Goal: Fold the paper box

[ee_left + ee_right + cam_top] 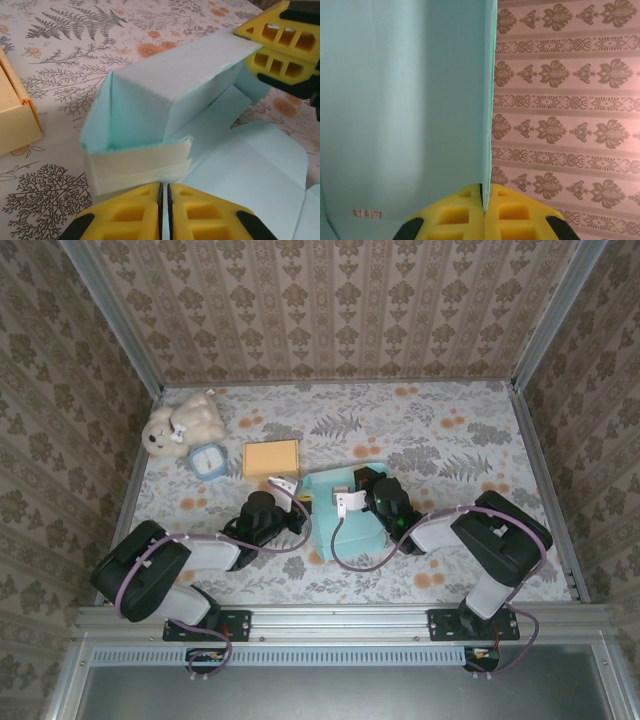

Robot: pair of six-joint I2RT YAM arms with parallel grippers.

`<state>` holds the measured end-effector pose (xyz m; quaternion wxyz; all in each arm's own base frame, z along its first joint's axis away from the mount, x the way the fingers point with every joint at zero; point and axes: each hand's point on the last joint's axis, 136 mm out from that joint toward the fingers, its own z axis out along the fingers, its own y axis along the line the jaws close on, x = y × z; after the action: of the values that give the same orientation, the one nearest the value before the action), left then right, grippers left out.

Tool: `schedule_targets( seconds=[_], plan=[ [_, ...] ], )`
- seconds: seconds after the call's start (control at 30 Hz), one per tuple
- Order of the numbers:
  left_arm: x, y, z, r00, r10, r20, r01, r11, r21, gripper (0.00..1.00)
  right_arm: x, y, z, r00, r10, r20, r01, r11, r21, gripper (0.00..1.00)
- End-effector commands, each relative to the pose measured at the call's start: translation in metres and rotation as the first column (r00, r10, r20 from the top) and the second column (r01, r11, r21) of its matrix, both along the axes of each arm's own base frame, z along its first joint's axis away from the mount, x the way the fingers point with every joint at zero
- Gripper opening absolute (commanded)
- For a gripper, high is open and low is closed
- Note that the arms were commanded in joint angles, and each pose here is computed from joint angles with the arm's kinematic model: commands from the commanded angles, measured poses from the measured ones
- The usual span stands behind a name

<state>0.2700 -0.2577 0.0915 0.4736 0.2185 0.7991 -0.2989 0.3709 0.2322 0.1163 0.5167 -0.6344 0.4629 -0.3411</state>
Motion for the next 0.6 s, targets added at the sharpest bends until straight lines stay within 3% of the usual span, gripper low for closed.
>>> schedule_targets(
  seconds=[0.0, 0.43, 0.57],
  plan=[
    [0.001, -0.005, 0.007, 0.999, -0.018, 0.026, 0.018, 1.0, -0.022, 0.13, -0.003, 0.001, -0.008, 1.0, -0.01, 0.025, 0.01, 1.0, -0.022, 0.0],
    [-0.005, -0.025, 0.01, 0.997, -0.068, 0.038, 0.07, 0.996, -0.061, 0.02, -0.002, -0.001, -0.019, 0.999, -0.035, 0.02, 0.035, 0.999, 0.014, 0.0],
    [-0.007, -0.026, 0.015, 0.996, -0.072, 0.044, 0.075, 0.995, -0.071, 0.03, -0.004, -0.003, -0.016, 0.999, -0.036, 0.017, 0.036, 0.999, 0.026, 0.0]
  ],
)
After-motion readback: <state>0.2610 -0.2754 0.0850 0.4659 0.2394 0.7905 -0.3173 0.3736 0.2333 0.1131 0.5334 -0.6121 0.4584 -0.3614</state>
